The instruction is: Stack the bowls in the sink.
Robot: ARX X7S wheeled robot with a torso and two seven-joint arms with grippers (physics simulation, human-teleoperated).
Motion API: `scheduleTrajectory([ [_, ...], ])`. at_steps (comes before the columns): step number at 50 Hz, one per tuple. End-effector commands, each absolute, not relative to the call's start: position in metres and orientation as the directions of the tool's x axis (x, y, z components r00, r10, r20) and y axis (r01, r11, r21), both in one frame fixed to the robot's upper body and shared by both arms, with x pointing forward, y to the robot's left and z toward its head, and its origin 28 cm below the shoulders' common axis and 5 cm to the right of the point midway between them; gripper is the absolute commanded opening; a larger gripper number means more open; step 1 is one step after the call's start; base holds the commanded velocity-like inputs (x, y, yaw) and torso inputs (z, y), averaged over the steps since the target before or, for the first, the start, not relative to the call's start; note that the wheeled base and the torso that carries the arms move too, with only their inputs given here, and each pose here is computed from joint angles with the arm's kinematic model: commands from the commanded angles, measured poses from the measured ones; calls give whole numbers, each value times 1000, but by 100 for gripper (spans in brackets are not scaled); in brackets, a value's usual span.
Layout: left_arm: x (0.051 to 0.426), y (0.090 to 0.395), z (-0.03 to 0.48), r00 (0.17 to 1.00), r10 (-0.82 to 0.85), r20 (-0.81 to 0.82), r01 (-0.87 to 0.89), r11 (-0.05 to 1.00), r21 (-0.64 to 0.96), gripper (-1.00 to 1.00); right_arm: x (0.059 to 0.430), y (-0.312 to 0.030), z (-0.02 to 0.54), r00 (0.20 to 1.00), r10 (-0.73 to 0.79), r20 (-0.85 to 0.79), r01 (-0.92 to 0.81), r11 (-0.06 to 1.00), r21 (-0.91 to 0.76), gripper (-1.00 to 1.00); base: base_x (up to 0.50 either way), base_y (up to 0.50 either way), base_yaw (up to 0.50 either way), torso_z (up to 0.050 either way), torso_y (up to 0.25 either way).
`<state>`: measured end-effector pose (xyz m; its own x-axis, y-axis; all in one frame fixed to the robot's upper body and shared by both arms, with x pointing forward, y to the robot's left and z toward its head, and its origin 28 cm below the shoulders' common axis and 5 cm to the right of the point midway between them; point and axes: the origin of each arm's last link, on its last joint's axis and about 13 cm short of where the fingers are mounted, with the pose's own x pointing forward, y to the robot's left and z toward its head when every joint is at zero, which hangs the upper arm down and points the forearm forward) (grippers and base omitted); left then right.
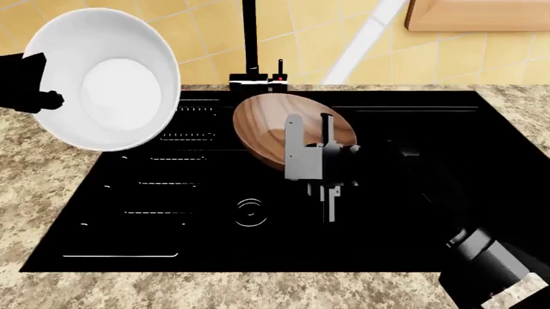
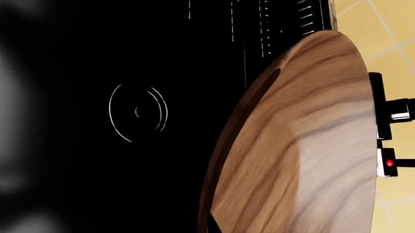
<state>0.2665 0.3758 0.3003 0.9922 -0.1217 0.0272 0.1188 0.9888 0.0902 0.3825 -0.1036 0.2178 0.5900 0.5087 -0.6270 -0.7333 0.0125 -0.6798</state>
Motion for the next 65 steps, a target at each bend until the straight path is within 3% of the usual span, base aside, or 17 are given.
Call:
scheduleTrajectory([
  [1, 264, 376, 303, 992, -117, 41, 112, 989, 92, -100, 392, -99, 206, 583, 509, -634, -745, 23, -666, -100, 0, 0, 0, 0, 0],
  [65, 264, 378, 296, 993, -112, 23, 110, 990, 88, -100, 402, -86, 139, 467, 511, -721, -843, 11, -538, -100, 0, 0, 0, 0, 1],
])
